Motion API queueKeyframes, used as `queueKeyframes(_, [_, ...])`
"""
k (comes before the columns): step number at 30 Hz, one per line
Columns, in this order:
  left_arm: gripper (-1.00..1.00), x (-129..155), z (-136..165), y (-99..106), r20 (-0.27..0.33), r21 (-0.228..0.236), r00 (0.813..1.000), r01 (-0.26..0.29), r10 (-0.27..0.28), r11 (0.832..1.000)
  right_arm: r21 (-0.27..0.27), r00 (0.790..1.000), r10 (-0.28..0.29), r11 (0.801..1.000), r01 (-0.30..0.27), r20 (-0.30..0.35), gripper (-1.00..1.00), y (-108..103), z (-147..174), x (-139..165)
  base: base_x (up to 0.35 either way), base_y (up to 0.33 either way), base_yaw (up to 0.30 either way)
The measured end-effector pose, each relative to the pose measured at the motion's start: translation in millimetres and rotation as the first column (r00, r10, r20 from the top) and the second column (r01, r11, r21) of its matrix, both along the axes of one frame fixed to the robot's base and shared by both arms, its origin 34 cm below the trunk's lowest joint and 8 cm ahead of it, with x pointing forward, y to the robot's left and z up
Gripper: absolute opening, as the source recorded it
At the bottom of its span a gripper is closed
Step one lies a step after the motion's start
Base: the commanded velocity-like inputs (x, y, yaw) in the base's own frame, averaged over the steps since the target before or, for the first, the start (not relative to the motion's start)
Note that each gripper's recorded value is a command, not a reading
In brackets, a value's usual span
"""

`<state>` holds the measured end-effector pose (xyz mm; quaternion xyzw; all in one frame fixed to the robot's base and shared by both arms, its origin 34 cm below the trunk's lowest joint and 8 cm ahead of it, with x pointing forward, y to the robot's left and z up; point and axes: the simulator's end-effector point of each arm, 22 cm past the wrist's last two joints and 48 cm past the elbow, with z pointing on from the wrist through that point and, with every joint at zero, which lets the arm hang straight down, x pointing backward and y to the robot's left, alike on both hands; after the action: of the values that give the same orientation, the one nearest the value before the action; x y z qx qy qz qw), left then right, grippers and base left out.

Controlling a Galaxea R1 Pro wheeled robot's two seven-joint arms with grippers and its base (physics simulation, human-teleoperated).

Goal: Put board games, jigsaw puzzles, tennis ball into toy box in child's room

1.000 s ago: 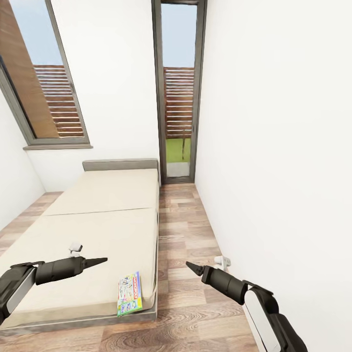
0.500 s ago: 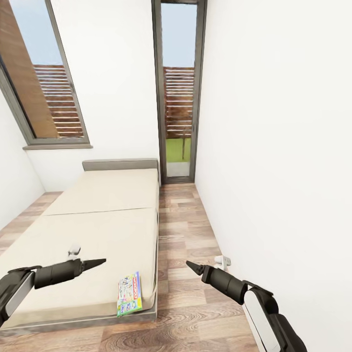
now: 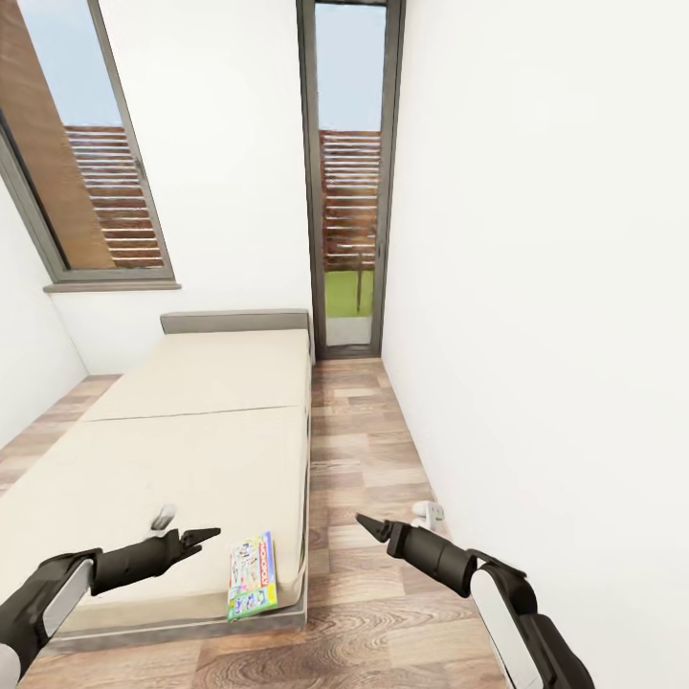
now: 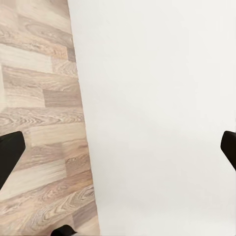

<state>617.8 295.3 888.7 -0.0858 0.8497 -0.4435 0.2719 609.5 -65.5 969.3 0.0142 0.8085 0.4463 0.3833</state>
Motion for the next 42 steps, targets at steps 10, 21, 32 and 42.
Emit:
queueKeyframes(10, [1.0,9.7,-25.6,-13.7,0.006,0.045,1.0,-0.028,0.028,0.999,-0.003,1.0,0.002,1.0,-0.002,0.014,1.0,2.7,-5.5,4.0,0.0,0.0,0.0])
queueKeyframes(21, [1.0,15.0,-38.1,-13.2,0.013,0.059,0.999,-0.036,0.036,0.998,0.0,1.0,0.0,1.0,0.0,0.019,1.0,3.0,-13.8,8.3,0.0,0.0,0.0])
queueKeyframes(32, [1.0,17.6,-49.0,-10.2,0.011,0.062,0.999,-0.036,0.035,0.997,0.012,1.0,-0.001,1.0,0.001,0.018,1.0,3.6,-23.0,11.4,0.0,0.0,0.0])
queueKeyframes(42, [1.0,23.2,-53.3,-5.3,0.011,0.038,0.999,-0.052,0.051,0.998,0.02,1.0,-0.006,1.0,0.005,0.021,1.0,2.8,-32.3,14.8,0.0,0.0,0.0])
